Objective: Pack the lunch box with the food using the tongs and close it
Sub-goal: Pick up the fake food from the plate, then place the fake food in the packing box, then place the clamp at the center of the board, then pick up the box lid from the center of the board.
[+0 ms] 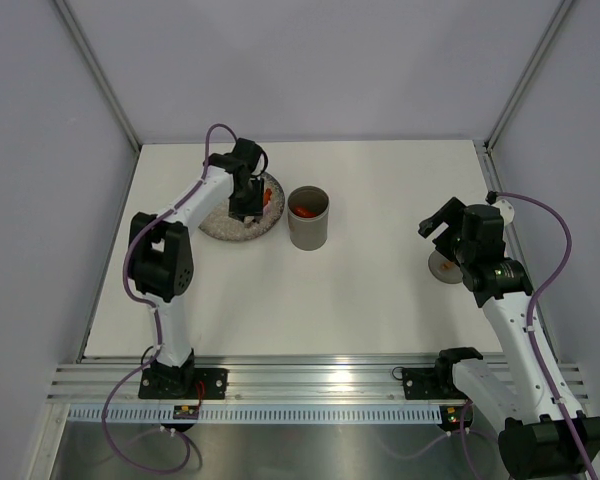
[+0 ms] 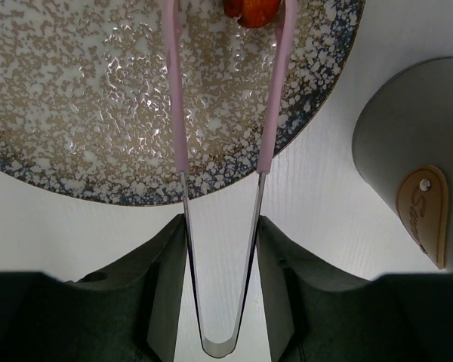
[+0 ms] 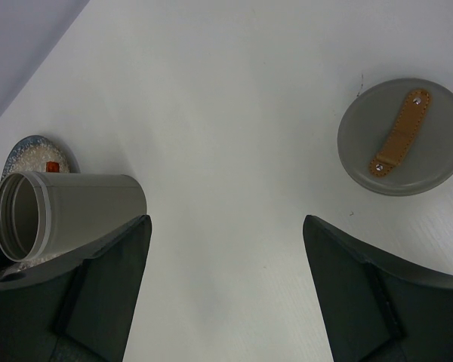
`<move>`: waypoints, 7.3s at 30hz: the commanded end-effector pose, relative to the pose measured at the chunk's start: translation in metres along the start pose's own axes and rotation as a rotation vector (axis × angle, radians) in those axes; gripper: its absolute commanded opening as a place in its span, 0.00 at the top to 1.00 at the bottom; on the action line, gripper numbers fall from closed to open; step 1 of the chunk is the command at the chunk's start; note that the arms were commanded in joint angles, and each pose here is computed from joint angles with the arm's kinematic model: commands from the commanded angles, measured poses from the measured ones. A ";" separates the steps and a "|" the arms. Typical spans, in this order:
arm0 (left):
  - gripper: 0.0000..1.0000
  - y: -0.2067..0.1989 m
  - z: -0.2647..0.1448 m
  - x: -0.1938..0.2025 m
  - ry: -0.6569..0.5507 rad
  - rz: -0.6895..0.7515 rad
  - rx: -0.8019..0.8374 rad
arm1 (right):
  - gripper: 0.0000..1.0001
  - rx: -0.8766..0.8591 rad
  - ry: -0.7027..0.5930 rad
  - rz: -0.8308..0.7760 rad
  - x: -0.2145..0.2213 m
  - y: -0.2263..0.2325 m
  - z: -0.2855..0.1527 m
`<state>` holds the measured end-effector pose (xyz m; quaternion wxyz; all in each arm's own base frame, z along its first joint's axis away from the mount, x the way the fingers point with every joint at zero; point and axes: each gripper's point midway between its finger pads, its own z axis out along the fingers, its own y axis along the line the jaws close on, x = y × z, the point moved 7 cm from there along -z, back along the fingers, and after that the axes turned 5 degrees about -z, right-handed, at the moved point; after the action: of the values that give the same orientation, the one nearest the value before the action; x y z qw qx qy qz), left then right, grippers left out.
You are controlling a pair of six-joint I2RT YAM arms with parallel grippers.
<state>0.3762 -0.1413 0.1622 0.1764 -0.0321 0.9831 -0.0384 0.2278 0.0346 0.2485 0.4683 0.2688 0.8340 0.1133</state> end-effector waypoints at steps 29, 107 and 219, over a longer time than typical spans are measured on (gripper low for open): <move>1.00 -0.010 -0.047 -0.029 -0.139 -0.025 0.129 | 0.10 -0.038 -0.060 0.011 -0.015 0.007 -0.009; 0.60 -0.084 -0.174 0.060 -0.291 0.261 0.449 | 0.10 -0.068 -0.049 0.024 -0.013 0.011 -0.010; 0.11 -0.072 -0.137 0.129 -0.476 0.266 0.484 | 0.32 0.499 0.345 0.031 0.012 -0.101 0.112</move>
<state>0.2074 -0.2128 0.2512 0.3961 0.1404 0.8784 -0.2277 0.2642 -0.0434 0.1255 0.1987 0.3669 0.9076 -0.0471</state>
